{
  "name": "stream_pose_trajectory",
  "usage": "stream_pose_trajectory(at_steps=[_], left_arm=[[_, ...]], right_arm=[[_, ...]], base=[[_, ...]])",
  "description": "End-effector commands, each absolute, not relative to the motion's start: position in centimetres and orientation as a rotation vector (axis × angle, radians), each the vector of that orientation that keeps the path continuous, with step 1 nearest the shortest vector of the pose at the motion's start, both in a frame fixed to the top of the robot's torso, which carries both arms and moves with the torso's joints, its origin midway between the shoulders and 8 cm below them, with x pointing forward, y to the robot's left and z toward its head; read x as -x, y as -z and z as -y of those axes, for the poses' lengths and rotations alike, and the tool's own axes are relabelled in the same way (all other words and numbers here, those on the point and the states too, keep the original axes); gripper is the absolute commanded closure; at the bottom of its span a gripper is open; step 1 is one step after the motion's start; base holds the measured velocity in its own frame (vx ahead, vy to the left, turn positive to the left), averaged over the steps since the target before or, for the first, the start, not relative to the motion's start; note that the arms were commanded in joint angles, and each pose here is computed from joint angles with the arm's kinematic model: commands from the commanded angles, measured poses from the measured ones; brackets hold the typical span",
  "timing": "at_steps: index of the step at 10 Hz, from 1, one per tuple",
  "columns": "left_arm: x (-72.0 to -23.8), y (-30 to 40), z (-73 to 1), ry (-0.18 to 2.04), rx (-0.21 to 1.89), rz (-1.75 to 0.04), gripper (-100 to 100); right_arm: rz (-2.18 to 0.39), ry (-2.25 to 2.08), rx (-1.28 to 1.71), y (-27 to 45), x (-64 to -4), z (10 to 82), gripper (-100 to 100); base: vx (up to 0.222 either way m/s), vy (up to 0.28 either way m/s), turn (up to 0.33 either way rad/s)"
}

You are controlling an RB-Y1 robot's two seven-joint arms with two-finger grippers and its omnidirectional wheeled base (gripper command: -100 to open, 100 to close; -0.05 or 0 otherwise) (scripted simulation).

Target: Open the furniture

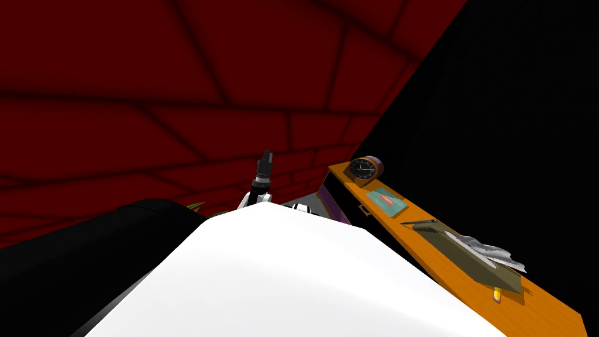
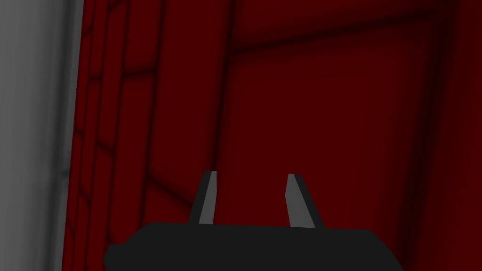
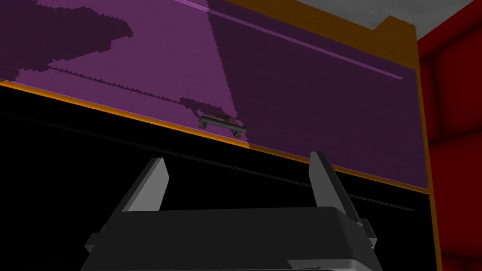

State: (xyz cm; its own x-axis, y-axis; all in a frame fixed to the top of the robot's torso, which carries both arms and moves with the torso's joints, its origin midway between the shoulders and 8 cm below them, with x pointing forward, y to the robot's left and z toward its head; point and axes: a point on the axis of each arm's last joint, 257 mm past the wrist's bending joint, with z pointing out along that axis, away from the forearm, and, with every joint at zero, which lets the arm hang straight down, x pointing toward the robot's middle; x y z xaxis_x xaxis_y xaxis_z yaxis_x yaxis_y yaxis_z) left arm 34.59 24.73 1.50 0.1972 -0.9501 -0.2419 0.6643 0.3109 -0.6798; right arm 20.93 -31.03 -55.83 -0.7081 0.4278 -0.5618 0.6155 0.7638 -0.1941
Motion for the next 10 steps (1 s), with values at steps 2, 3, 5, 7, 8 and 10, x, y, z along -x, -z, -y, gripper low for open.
stream_pose_trajectory(at_steps=[2,3,5,7,8,10], left_arm=[[-34.6,-1.5,-24.7,1.193,0.483,-0.712,0],[-34.6,-1.5,-24.7,1.193,0.483,-0.712,0],[-34.6,-1.5,-24.7,1.193,0.483,-0.712,0],[-34.6,-1.5,-24.7,1.193,0.483,-0.712,0],[-34.6,-1.5,-24.7,1.193,0.483,-0.712,0],[-34.6,-1.5,-24.7,1.193,0.483,-0.712,0]], right_arm=[[-2.458,0.698,-0.735,55.8,-18.7,33.7,-100],[-2.453,0.727,-0.743,55.6,-18.3,34.2,-100],[-2.436,0.849,-0.706,55.3,-17.1,35.9,-100],[-2.410,0.965,-0.669,54.7,-16.0,37.6,-100],[-2.407,0.975,-0.671,54.6,-15.9,37.7,-100],[-2.373,1.085,-0.634,53.8,-15.0,39.2,-100]], base=[[0.016,-0.008,0.097],[0.022,-0.013,0.114],[0.021,-0.018,0.155],[0.014,-0.024,0.139],[0.005,-0.009,0.003],[0.006,-0.016,0.151]])
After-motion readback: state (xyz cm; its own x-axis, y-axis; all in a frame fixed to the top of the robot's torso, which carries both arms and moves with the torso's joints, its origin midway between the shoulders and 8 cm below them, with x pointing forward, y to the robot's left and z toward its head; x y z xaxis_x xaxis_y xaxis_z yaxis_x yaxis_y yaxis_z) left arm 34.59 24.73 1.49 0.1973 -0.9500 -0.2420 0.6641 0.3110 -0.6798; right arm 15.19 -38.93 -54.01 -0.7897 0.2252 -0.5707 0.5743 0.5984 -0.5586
